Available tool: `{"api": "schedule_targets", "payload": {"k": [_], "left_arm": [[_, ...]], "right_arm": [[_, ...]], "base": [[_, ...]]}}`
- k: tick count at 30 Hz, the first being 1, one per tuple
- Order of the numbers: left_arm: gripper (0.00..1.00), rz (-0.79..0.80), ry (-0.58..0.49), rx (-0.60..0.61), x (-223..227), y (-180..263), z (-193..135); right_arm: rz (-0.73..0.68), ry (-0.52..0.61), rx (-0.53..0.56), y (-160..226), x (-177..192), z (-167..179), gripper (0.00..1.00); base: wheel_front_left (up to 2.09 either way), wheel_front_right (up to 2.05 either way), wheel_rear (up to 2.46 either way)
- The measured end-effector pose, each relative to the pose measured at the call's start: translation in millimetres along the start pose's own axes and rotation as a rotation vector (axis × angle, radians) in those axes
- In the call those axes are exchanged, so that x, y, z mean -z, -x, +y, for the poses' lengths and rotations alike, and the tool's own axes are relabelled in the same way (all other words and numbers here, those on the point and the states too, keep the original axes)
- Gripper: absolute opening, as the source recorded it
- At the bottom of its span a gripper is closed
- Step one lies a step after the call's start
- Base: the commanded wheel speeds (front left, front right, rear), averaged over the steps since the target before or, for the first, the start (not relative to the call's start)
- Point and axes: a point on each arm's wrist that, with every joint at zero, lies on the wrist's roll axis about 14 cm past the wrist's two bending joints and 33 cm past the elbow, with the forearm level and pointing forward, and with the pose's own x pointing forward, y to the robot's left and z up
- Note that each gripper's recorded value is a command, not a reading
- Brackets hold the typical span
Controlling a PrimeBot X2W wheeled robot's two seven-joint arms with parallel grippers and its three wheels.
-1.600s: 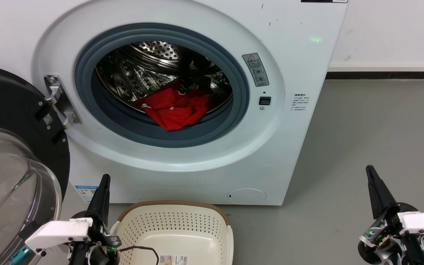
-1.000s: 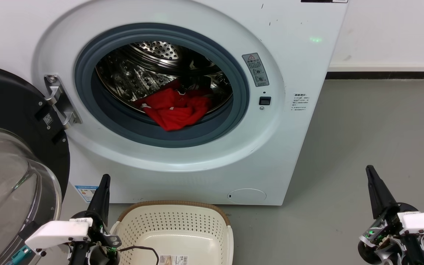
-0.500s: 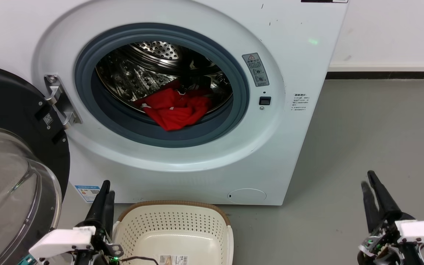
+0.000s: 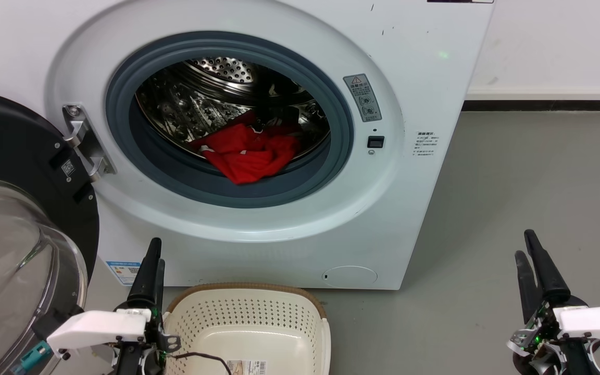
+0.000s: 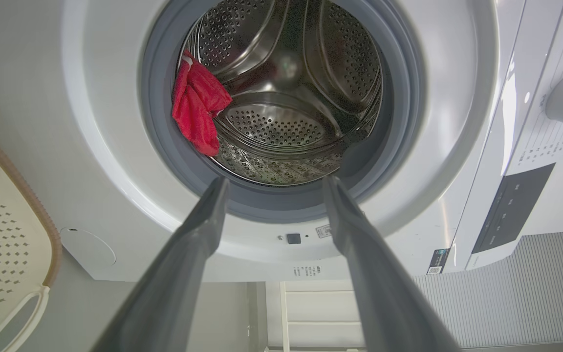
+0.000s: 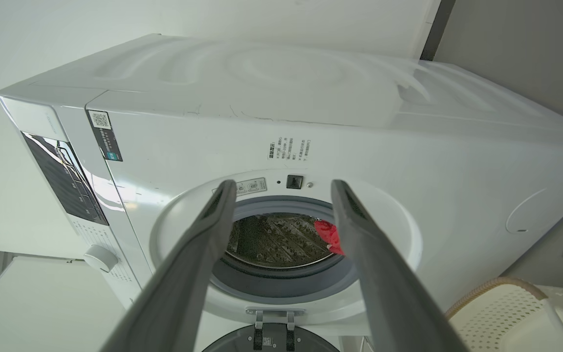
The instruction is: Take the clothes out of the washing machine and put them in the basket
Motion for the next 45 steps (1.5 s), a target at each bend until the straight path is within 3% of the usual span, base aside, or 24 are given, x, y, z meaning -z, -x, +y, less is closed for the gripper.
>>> {"api": "schedule_targets", "payload": {"k": [23, 45], "left_arm": [[1.0, -0.031, -0.495, 0.129, 4.8, -9.4, -42.1], [1.0, -0.053, -0.852, 0.18, 11.8, -11.0, -51.9]], "right_arm": [[-0.014, 0.577, -0.091, -2.2, 6.7, 27.2, 1.0], [-0.019, 0.952, -0.125, 0.3, 14.0, 28.1, 1.0]], "base": [[0.0, 0.0, 0.0], [0.0, 0.0, 0.0]]}}
